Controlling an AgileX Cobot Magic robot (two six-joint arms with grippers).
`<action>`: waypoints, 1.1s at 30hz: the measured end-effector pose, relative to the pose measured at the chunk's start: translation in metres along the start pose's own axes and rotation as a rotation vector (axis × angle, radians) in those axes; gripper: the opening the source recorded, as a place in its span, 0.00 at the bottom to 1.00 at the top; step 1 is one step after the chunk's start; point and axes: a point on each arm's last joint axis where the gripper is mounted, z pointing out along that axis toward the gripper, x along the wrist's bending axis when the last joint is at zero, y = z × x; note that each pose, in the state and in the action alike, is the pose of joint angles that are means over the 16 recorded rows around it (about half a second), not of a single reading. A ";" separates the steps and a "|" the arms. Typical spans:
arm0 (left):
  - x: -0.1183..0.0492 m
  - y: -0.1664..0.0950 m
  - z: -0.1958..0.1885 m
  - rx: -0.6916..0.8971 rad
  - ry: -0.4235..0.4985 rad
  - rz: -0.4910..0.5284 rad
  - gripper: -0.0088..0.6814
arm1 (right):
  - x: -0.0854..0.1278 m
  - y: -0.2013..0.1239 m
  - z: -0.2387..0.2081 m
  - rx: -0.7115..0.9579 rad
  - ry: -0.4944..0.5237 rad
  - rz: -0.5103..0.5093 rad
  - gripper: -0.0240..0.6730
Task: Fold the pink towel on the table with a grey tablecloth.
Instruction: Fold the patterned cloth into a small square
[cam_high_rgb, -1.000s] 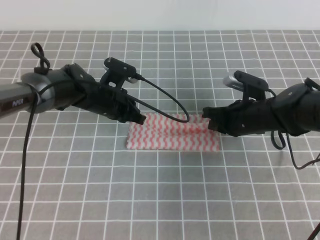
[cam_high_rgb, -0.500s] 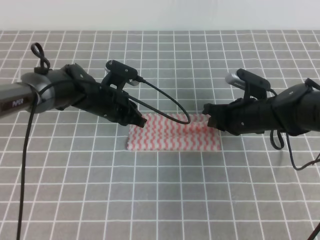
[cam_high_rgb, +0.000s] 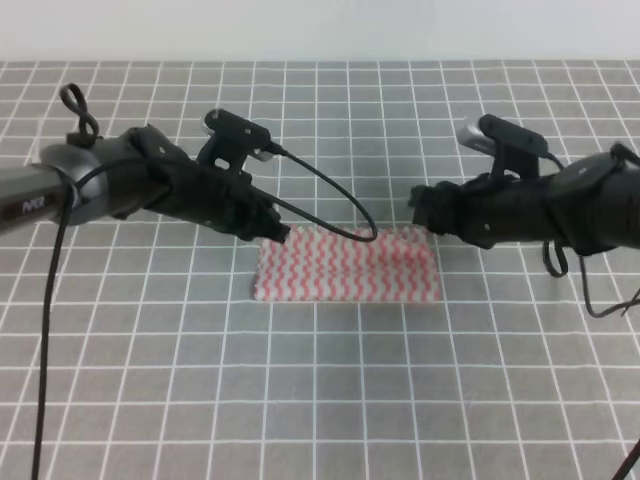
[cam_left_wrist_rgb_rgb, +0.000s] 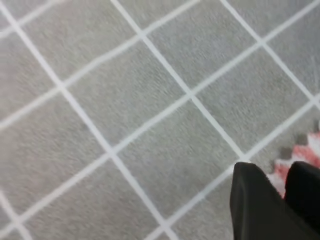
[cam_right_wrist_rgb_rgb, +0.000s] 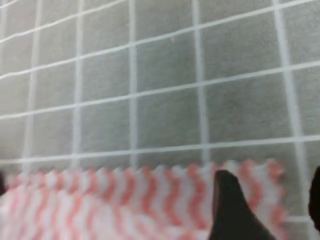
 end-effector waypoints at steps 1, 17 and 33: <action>0.000 0.002 -0.002 -0.009 0.006 0.000 0.21 | 0.001 0.001 0.000 0.005 0.008 -0.005 0.40; -0.017 0.006 -0.019 0.034 -0.159 -0.031 0.05 | 0.011 -0.005 0.004 0.133 0.114 -0.058 0.03; -0.019 -0.015 0.004 0.127 -0.225 -0.037 0.01 | -0.009 -0.008 0.021 0.104 0.030 -0.042 0.01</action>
